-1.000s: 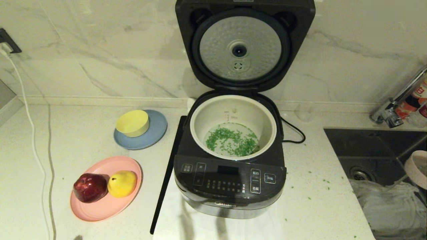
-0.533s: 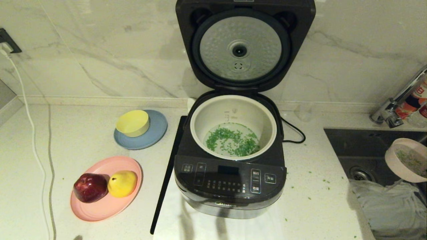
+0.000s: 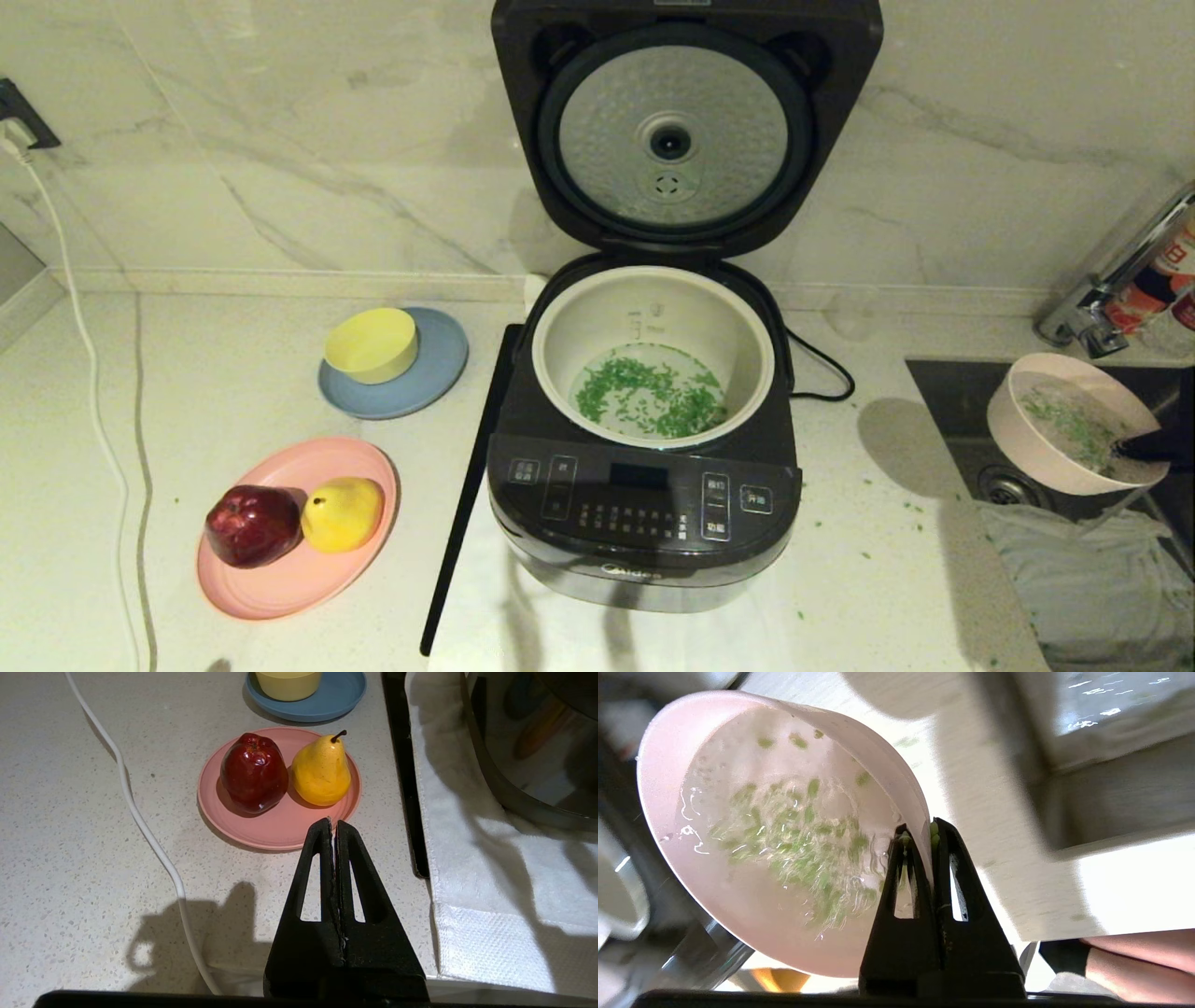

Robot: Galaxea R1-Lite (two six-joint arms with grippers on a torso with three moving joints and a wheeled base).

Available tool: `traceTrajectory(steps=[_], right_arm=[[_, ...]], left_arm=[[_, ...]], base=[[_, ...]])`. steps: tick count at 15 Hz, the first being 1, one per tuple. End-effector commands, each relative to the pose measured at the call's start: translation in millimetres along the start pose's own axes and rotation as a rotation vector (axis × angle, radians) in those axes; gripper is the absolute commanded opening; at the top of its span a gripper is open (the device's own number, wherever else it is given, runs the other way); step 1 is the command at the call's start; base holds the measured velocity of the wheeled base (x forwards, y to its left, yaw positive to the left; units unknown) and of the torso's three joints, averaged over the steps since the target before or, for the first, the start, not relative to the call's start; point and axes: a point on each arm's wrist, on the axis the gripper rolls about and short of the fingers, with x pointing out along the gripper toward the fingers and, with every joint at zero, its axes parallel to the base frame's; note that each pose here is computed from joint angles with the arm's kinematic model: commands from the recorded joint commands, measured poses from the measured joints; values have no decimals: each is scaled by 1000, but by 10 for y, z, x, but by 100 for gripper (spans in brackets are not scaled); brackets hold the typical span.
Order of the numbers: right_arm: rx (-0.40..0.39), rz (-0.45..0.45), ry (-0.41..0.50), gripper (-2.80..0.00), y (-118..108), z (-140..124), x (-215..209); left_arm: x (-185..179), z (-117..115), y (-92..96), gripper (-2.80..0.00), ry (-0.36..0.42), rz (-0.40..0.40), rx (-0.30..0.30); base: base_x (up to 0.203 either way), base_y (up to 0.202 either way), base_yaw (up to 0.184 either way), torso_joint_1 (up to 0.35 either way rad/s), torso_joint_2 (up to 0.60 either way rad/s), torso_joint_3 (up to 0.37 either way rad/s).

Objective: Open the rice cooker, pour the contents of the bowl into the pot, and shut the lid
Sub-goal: Pour the water from the bowl into the rice cooker

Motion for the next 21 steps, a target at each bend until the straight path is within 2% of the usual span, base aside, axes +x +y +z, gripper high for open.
traceTrajectory(steps=[1, 3, 14, 21], right_arm=[[-61, 44, 18, -280, 302, -102, -43], [-90, 54, 25, -280, 501, -157, -38], [-276, 32, 52, -280, 1285, -349, -83], [-313, 52, 98, -280, 1683, -450, 22]], left_arm=[[5, -21, 0, -280, 7, 0, 0], [5, -21, 0, -280, 7, 0, 0], [5, -21, 0, -280, 7, 0, 0], [5, -21, 0, -280, 7, 0, 0]], base=[[0, 0, 0, 0, 0, 0], [0, 0, 0, 0, 0, 0], [0, 0, 0, 0, 0, 0], [0, 0, 0, 0, 0, 0]])
